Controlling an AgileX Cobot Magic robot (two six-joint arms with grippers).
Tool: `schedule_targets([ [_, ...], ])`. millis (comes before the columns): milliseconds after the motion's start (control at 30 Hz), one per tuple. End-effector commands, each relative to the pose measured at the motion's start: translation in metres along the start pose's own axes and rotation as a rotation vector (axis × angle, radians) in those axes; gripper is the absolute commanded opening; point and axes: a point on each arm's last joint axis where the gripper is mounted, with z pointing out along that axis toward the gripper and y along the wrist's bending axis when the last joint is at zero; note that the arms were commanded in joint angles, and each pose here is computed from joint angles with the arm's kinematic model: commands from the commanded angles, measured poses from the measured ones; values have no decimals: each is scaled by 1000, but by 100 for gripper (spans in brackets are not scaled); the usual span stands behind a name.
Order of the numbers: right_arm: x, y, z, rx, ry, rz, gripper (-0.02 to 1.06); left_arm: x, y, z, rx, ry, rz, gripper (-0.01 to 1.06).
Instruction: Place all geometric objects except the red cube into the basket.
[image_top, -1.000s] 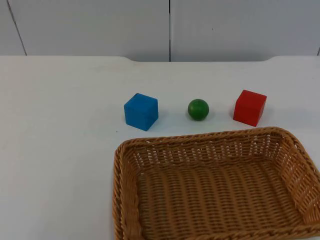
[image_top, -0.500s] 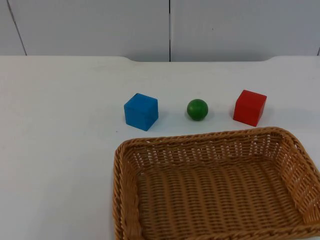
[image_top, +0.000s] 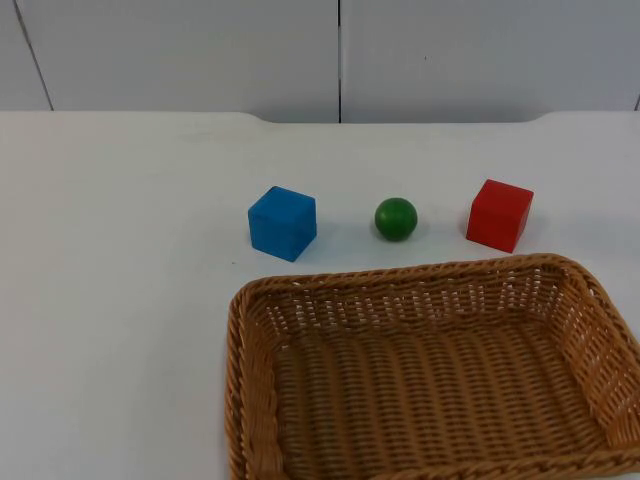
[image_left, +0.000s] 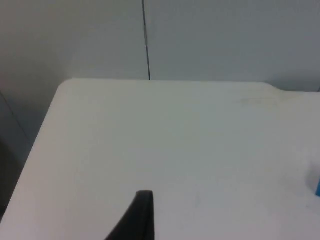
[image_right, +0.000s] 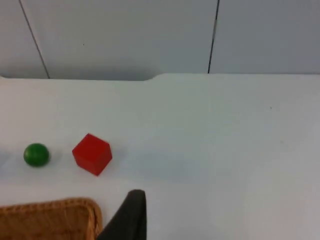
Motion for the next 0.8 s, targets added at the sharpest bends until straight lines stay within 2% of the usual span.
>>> schedule_targets([
  [0,-15,1,18,1,-12,2,105,-17,-4,17,15,-10,-11,105],
  [133,-40,4,54,-6,-15,0,105,-35,-7,47,10,38,-2,105],
  [333,-56,5,73,-12,-14,3,105,-47,-12,80,32,23,-23,105],
  [433,-63,5,78,-11,-25,2,105,-41,-17,113,40,113,2,105],
  [467,-63,5,78,-11,-25,2,105,-41,-17,113,40,113,2,105],
  [600,-66,6,80,-12,-32,-10,105,-24,-52,168,124,249,150,105],
  [633,-66,6,80,-12,-32,-10,105,-24,-52,168,124,249,150,105],
  [667,-66,6,80,-12,-32,-10,105,-17,-71,186,168,288,221,105],
  [767,-64,6,80,-10,-9,-10,105,-2,-108,224,239,372,344,105],
])
